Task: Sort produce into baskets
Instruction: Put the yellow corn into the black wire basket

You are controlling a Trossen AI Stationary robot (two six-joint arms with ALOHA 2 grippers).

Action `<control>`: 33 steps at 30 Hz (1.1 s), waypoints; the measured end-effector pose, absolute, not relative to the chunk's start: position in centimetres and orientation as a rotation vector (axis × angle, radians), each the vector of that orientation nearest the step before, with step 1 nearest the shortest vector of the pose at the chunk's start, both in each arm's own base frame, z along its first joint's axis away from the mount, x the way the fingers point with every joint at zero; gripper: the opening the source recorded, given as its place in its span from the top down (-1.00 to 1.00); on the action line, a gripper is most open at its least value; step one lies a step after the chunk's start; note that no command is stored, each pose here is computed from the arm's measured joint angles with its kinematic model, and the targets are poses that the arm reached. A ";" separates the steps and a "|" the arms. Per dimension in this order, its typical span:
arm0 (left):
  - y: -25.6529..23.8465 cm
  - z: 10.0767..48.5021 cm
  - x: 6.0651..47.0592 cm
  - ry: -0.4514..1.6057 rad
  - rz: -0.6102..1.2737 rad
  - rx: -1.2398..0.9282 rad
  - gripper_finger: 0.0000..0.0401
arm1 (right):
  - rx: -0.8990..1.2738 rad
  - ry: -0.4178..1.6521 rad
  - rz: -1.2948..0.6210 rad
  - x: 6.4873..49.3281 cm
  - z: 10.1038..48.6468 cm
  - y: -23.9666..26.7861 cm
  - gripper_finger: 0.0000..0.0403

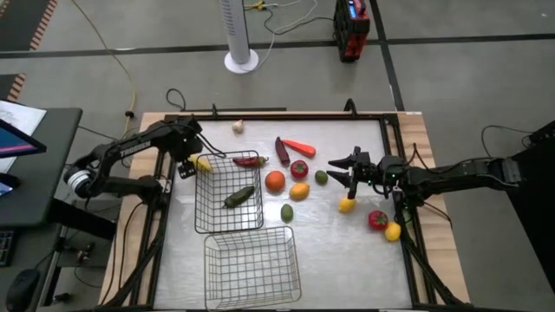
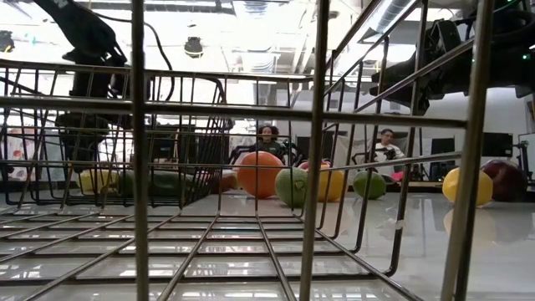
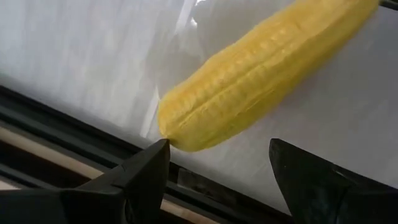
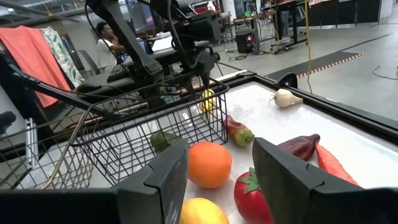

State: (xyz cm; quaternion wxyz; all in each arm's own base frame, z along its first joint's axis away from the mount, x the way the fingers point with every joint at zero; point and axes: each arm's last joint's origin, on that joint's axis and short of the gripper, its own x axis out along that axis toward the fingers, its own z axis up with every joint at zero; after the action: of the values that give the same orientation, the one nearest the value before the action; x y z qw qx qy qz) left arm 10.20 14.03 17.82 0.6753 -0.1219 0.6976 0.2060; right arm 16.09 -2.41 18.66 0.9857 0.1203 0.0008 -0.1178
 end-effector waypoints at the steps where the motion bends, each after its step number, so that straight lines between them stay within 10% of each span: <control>1: 14.1 17.8 10.2 1.566 0.462 -0.272 -0.31 | 0.242 0.002 -0.236 16.1 18.7 -2.4 -0.03; 33: 13.7 15.5 10.3 1.522 0.050 0.059 -0.04 | 0.256 0.003 -0.209 16.1 18.7 -2.3 -0.03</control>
State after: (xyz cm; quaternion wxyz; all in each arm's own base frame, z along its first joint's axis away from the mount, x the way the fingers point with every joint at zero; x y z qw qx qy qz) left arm 10.28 13.65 15.49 0.7235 0.0268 0.6895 0.0228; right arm 16.11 -2.33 18.66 0.9864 0.1274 0.0017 -0.1043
